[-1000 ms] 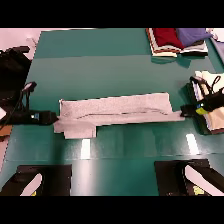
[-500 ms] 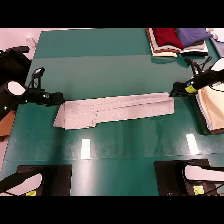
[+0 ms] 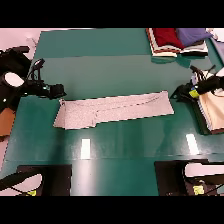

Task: Fold the shirts.

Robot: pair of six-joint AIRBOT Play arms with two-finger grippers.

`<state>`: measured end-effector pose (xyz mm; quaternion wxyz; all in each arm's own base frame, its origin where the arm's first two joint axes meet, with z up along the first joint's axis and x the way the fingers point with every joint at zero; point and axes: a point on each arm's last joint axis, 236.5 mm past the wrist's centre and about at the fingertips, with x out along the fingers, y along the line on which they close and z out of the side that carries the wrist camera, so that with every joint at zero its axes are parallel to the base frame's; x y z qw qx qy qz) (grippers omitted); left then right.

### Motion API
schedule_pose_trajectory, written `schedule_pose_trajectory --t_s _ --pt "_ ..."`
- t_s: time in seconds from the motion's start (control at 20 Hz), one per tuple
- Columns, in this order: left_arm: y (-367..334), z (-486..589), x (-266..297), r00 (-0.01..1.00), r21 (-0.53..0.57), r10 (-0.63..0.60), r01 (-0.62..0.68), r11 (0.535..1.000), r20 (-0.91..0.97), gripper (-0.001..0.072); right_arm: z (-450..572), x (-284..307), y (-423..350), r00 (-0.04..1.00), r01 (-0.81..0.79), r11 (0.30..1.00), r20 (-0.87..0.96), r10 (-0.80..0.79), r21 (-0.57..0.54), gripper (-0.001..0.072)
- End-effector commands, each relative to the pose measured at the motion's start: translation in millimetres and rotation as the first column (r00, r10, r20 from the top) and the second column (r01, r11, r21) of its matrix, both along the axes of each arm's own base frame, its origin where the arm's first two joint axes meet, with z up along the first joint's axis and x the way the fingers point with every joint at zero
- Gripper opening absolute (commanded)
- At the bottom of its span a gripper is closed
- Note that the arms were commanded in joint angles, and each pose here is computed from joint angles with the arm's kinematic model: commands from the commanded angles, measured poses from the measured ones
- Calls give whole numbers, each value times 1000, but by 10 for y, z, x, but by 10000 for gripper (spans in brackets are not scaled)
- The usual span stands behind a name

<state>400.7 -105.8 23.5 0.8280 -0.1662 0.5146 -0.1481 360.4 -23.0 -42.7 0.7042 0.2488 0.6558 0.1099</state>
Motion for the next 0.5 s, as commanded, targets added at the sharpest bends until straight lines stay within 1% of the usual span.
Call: schedule_pose_trajectory --t_s 0.0,0.05,0.1,0.2,0.25,0.3,0.4,0.45 --pt "-372 60 -20 998 -23 -63 64 998 28 19 -261 -191 -75 997 65 993 -47 -60 100 530" --pt "-526 74 -22 996 -26 -83 84 996 45 19 -324 -159 -19 995 99 985 -47 -93 141 528" --pt "-700 63 -43 994 -38 -97 99 994 48 19 -368 -110 53 993 112 978 -41 -106 176 509" --pt "-1029 -63 -149 989 -52 -145 146 988 17 19 -441 -18 239 995 103 969 -40 -97 226 491" --pt "-1182 -147 -210 985 -53 -173 173 984 0 19 -478 22 327 996 91 967 -36 -84 238 409" --pt "-1348 -232 -256 982 -61 -188 187 980 -13 18 -509 65 429 998 58 969 -24 -53 239 295" --pt "-1669 -339 -273 979 -90 -203 201 975 -13 18 -451 145 621 999 -31 970 26 25 240 12" --pt "-1824 -378 -280 976 -102 -219 216 971 -13 18 -349 209 671 997 -60 971 59 47 231 13"
